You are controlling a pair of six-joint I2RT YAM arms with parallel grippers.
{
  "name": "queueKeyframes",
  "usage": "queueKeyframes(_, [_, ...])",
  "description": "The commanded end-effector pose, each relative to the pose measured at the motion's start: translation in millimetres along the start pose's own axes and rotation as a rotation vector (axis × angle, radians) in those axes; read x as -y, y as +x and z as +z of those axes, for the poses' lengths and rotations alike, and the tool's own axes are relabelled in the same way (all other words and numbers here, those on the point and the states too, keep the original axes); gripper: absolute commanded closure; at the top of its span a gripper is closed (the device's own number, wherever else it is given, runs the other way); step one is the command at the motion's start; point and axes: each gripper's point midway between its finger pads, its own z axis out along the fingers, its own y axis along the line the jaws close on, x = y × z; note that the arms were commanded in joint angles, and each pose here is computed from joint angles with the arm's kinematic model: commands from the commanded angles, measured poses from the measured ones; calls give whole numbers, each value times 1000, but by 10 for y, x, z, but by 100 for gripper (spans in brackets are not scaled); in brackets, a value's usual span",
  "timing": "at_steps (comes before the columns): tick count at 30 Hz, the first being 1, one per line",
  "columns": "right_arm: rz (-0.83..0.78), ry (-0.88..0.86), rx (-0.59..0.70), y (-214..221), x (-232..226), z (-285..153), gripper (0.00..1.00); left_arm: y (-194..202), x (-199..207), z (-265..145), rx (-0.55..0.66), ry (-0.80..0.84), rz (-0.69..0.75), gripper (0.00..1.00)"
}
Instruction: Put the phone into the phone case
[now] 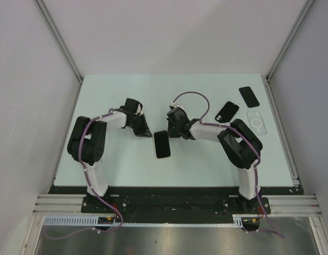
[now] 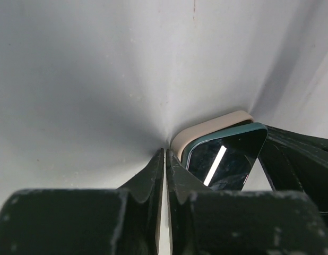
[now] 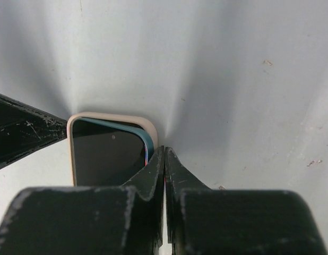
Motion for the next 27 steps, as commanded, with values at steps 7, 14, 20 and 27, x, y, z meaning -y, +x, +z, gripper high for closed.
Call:
queueKeyframes(7, [-57, 40, -31, 206, -140, 136, 100, 214, 133, 149, -55, 70, -2, 89])
queueKeyframes(14, [-87, 142, -42, 228, -45, 176, 100, 254, 236, 116, -63, 112, -1, 89])
queueKeyframes(20, [-109, 168, -41, 274, -63, 200, 100, 291, 276, 104, -65, 139, -5, 89])
queueKeyframes(27, [-123, 216, -75, 360, 19, 191, 100, 341, 226, 82, -65, 120, -10, 88])
